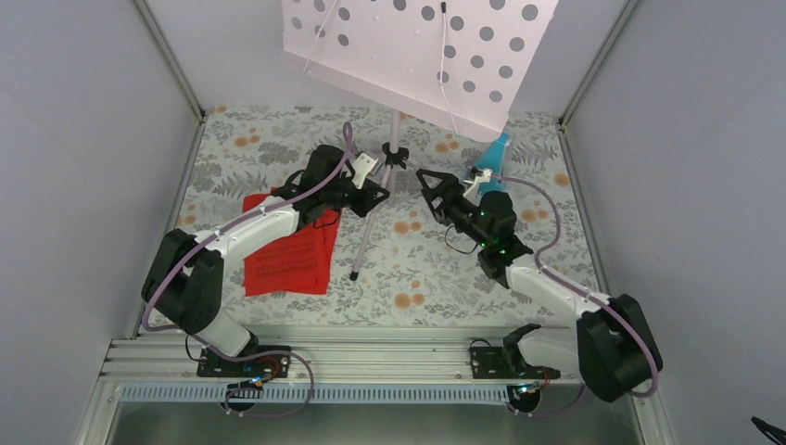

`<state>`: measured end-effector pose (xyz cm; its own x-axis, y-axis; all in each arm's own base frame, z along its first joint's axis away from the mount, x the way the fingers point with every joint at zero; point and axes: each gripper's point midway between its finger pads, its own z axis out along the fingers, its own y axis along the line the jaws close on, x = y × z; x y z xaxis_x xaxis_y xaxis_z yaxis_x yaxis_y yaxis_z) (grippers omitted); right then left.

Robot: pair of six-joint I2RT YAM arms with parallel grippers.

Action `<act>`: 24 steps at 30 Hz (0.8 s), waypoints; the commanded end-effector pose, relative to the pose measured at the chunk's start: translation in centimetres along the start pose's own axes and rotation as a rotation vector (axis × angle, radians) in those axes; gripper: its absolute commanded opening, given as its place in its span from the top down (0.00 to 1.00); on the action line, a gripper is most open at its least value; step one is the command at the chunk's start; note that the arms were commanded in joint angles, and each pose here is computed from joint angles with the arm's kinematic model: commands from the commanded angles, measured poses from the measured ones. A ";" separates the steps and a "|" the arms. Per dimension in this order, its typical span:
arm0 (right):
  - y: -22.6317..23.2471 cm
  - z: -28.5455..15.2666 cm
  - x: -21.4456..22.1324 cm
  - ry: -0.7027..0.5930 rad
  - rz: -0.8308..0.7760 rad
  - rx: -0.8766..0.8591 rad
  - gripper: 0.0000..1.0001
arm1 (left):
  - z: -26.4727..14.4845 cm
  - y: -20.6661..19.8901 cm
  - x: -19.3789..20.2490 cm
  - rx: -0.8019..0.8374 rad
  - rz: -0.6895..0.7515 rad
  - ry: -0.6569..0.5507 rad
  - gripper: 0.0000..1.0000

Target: Pack up the instrument practice props

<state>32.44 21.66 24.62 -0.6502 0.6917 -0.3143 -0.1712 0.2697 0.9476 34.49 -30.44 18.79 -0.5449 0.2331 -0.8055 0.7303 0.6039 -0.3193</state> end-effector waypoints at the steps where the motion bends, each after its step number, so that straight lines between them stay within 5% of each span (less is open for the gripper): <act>1: 4.3 1.3 1.4 0.170 0.364 -0.157 0.17 | -0.7 0.3 -1.9 -0.030 0.072 -0.050 0.98; 11: 4.0 3.8 0.7 0.172 0.562 -0.172 0.20 | -0.6 0.2 -1.9 -0.028 0.072 -0.048 0.98; 24: 2.6 5.6 0.5 0.164 0.550 -0.139 0.69 | -0.6 0.3 -1.9 -0.029 0.072 -0.046 0.98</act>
<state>35.53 26.46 26.04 -0.7741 0.5837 0.2451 0.1598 -0.1945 0.9678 34.48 -30.44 18.79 -0.5449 0.2331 -0.8055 0.7305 0.6036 -0.3195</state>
